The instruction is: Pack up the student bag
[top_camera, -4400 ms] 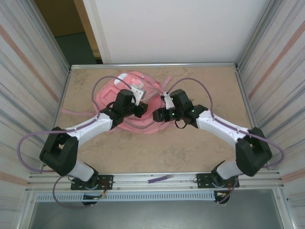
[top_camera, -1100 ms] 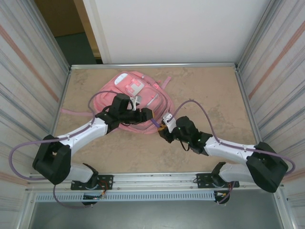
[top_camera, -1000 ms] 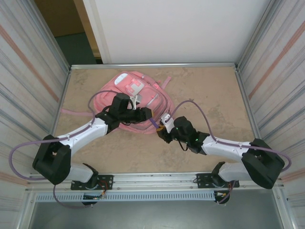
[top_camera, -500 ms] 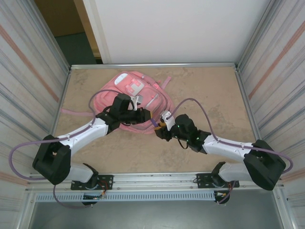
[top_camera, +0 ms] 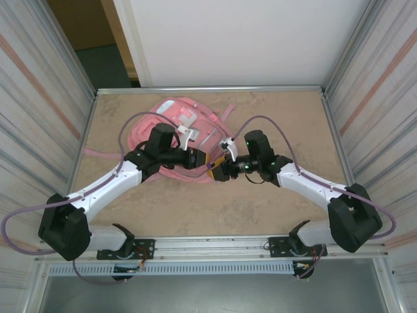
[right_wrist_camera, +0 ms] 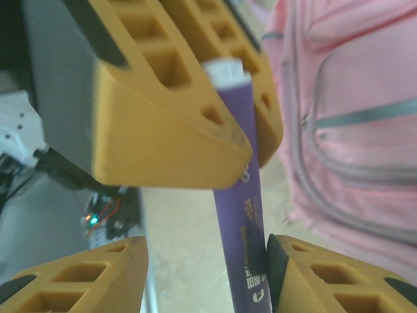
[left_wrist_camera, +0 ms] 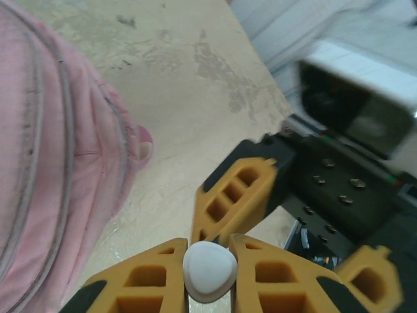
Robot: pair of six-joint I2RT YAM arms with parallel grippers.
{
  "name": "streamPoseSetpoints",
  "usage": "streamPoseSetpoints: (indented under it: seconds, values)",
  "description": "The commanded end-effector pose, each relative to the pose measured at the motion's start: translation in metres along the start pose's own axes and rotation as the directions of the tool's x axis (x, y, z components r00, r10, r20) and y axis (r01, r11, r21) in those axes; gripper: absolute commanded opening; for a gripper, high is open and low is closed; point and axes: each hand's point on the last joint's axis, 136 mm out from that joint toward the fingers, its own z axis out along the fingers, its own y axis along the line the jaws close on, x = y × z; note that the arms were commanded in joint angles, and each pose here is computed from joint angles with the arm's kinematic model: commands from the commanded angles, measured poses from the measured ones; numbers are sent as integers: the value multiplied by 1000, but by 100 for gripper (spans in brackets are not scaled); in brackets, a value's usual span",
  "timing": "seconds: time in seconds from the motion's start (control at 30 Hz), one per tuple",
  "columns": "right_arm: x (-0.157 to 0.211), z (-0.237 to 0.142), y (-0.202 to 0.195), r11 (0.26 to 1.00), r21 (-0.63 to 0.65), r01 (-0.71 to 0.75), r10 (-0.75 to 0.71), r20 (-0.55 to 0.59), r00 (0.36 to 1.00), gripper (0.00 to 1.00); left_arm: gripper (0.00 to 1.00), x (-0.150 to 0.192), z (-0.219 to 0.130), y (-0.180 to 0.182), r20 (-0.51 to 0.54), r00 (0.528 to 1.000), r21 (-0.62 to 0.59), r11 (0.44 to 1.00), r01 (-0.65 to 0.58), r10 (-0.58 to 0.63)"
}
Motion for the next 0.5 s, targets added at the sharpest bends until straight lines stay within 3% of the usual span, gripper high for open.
streamPoseSetpoints:
  seconds: [0.0, 0.2, 0.4, 0.47]
  values:
    - [8, -1, 21, 993, -117, -11, 6, -44, 999, 48, 7, -10, -12, -30, 27, 990, 121, 982, -142, 140]
    - [0, -5, 30, 989, -144, 35, -34, 14, 999, 37, 5, -6, -14, -54, 4, 989, 278, 950, -145, 150]
    - [-4, -10, 40, 983, -179, 45, -38, 42, 998, 17, 8, -3, -12, -56, -24, 988, 306, 942, -135, 149]
    - [-2, -11, 33, 991, -129, 28, -24, 31, 999, 12, 19, -6, -10, -50, -25, 990, 273, 954, -127, 139]
